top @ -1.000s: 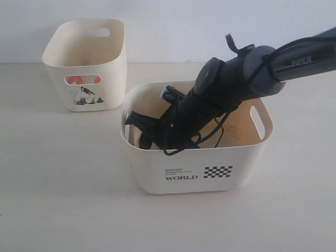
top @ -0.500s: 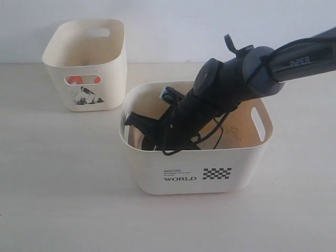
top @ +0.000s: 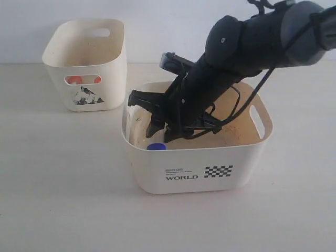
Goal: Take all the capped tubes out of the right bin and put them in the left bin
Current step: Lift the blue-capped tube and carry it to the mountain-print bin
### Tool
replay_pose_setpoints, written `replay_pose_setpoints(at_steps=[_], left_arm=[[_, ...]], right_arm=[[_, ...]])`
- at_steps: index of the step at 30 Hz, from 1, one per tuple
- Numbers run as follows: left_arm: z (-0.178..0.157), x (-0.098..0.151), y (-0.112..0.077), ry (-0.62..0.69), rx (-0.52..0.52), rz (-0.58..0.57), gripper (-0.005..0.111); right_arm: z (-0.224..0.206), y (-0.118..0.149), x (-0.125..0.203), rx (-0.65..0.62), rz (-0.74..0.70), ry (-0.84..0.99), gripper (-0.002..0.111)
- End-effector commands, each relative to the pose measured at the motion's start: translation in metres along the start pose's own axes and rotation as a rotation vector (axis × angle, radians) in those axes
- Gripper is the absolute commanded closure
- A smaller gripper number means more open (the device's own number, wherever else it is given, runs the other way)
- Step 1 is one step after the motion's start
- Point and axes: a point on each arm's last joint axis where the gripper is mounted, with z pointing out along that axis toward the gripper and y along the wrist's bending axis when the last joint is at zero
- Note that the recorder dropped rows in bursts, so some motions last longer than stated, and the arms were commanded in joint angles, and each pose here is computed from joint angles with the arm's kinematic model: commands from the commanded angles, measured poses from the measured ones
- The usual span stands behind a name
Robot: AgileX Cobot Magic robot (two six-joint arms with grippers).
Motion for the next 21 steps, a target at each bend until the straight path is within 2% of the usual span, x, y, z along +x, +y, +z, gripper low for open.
replay_pose_setpoints(at_steps=[1,4,8,11,18,21], left_arm=[[0.000,-0.001,0.000,-0.004,-0.001,-0.007,0.102],[0.000,-0.001,0.000,-0.004,-0.001,-0.007,0.102],[0.000,-0.001,0.000,-0.002,-0.001,-0.007,0.102],[0.000,-0.001,0.000,-0.002,-0.001,-0.007,0.102],[0.000,-0.001,0.000,-0.004,-0.001,-0.007,0.102],[0.000,-0.001,0.000,-0.004,-0.001,-0.007,0.102]], right_arm=[[-0.029,0.008,-0.001,0.002,-0.074,-0.056,0.108],[-0.058,0.009,0.003,0.068,-0.104,-0.077,0.108],[-0.097,0.026,0.000,-0.013,-0.217,-0.245,0.108],[-0.111,0.035,-0.009,-0.075,-0.257,-0.391,0.108],[-0.082,0.060,-0.043,-0.183,-0.418,-0.440,0.108],[-0.063,0.071,-0.064,-0.234,-0.413,-0.462,0.108]])
